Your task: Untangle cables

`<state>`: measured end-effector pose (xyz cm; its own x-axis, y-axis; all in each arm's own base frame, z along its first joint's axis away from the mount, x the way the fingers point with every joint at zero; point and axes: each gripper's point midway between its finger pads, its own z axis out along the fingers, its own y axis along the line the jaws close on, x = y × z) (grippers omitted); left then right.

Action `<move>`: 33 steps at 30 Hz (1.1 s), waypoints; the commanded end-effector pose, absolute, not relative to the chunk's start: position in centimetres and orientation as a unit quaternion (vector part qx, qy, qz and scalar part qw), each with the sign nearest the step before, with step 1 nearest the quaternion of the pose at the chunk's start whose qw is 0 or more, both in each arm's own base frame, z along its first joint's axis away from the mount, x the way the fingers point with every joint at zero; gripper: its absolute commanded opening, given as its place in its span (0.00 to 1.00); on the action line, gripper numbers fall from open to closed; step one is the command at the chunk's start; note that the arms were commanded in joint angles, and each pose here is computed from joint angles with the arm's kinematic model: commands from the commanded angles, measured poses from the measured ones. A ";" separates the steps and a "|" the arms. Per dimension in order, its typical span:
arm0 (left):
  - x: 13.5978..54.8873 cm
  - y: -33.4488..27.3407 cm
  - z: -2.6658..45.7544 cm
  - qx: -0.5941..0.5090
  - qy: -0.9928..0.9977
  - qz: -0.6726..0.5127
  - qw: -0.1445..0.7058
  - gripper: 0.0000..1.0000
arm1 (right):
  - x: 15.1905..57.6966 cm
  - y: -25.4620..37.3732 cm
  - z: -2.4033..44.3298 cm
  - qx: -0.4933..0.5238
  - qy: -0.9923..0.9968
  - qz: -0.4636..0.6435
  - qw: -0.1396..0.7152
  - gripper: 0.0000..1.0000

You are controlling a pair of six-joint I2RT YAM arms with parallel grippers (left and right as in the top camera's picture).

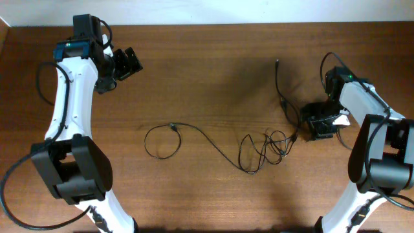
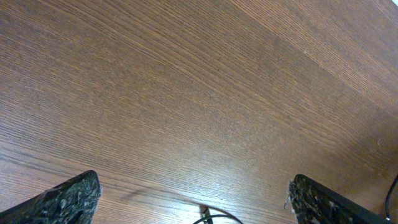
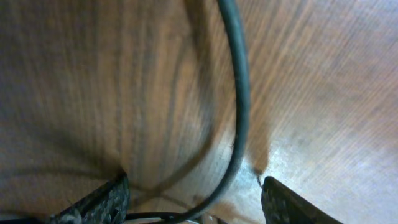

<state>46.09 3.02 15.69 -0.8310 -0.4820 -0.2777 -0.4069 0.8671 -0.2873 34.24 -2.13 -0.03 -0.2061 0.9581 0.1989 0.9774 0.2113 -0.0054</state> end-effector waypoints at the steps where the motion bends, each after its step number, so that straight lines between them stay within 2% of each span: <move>1: 46.2 3.1 15.9 -0.230 0.951 -0.104 0.176 0.99 | 32.9 -2.4 -1.2 -0.630 -0.772 -0.040 0.078 0.23; 2: 46.2 3.1 15.9 -0.230 0.951 -0.104 0.176 0.99 | 32.4 -2.2 -1.3 -0.630 -0.771 -0.037 0.087 0.04; 5: 46.2 3.1 15.9 -0.230 0.951 -0.104 0.176 0.99 | 33.1 0.0 -0.4 -0.584 -0.796 -0.111 0.116 0.04; 9: 46.2 3.1 15.9 -0.230 0.951 -0.104 0.176 0.99 | 36.9 1.8 3.8 -0.525 -0.806 -0.250 0.111 0.04; 15: 46.2 3.1 15.9 -0.230 0.951 -0.105 0.176 0.99 | 39.7 -0.1 9.6 -0.460 -0.832 -0.305 0.062 0.04; 18: 46.2 3.1 15.9 -0.230 0.951 -0.104 0.176 0.99 | 41.3 -2.2 12.7 -0.406 -0.859 -0.313 0.004 0.04; 22: 46.2 3.1 15.9 -0.230 0.951 -0.104 0.176 0.99 | 41.0 -7.8 12.2 -0.421 -0.873 -0.241 -0.041 0.04; 28: 46.2 3.1 15.9 -0.230 0.951 -0.104 0.176 0.99 | 36.5 -18.2 10.2 -0.495 -0.867 -0.033 -0.054 0.05; 30: 46.2 3.1 15.9 -0.230 0.951 -0.104 0.176 0.99 | 35.5 -20.1 10.2 -0.508 -0.860 0.003 -0.055 0.17; 31: 46.2 3.1 15.9 -0.229 0.951 -0.104 0.176 0.99 | 35.2 -20.6 10.2 -0.511 -0.858 0.011 -0.055 0.29; 32: 46.2 3.1 15.9 -0.230 0.951 -0.104 0.176 0.99 | 35.0 -20.9 10.2 -0.513 -0.856 0.017 -0.054 0.55; 33: 46.2 3.1 15.9 -0.230 0.951 -0.104 0.176 0.99 | 34.9 -20.9 10.2 -0.514 -0.856 0.017 -0.052 0.93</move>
<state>46.10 3.03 15.69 -0.8309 -0.4820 -0.2781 -0.4069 0.8672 -0.2871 35.75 -19.16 9.80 -0.4678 0.8826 -0.0463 0.8763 0.4700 0.1064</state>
